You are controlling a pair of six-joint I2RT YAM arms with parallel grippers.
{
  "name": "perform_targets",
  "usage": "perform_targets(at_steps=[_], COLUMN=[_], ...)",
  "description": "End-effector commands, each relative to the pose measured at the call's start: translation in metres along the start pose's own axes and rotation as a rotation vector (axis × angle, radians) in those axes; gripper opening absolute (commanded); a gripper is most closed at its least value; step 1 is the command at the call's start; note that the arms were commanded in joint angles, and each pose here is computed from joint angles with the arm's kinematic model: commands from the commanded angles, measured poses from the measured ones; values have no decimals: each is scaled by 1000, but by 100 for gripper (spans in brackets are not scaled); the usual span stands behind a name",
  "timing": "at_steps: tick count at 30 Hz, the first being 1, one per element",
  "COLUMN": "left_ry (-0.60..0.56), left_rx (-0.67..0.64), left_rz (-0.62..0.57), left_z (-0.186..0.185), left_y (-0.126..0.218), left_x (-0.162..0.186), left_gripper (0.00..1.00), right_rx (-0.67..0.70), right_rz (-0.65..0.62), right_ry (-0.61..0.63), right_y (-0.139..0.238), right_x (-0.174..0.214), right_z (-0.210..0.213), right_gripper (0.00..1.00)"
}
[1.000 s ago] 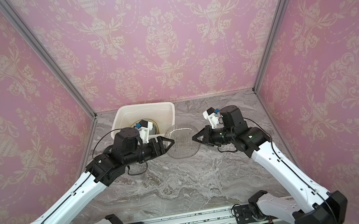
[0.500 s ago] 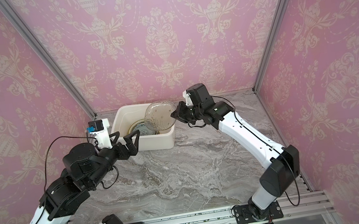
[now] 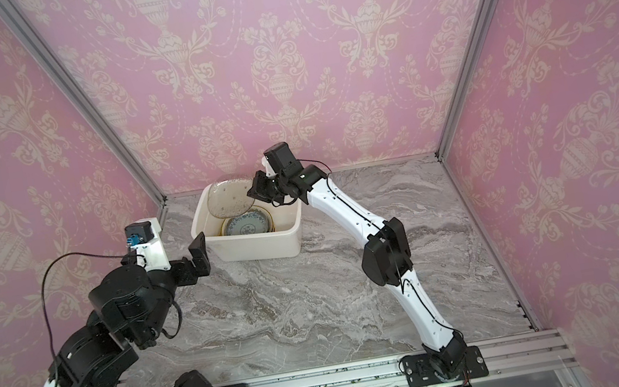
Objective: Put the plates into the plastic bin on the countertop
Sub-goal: 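Carry the glass plate into the bin and lower it onto the stack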
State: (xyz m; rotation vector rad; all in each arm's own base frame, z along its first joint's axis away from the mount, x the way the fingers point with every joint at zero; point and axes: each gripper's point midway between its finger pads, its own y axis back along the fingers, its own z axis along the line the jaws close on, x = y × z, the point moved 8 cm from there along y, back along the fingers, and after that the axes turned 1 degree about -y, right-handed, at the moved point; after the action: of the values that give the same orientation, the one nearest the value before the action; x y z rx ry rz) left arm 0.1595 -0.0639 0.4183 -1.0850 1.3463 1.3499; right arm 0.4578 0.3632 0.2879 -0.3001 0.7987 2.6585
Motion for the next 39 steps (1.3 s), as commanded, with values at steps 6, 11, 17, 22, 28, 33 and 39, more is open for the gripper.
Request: perform_targets(at_steps=[6, 11, 17, 22, 28, 33, 39], left_ry=[-114, -114, -133, -147, -162, -164, -167], left_rx=[-70, -52, -52, -55, -61, -71, -84], left_rz=[61, 73, 84, 92, 97, 89, 79], left_z=[-9, -18, -23, -23, -23, -21, -17], left_y=[-19, -29, -34, -36, -37, -35, -32], left_x=[9, 9, 9, 12, 15, 14, 12], left_gripper=[99, 99, 99, 99, 99, 99, 99], right_rx=[-58, -50, 7, 29, 59, 77, 88], right_rz=[64, 53, 49, 33, 20, 8, -2], right_ry=[29, 2, -13, -34, -38, -39, -28], right_y=[-37, -58, -80, -89, -94, -94, -90], right_x=[6, 5, 9, 9, 8, 8, 6], right_z=[-19, -38, -66, -78, -85, -88, -85], right_gripper=[0, 0, 0, 0, 7, 13, 22])
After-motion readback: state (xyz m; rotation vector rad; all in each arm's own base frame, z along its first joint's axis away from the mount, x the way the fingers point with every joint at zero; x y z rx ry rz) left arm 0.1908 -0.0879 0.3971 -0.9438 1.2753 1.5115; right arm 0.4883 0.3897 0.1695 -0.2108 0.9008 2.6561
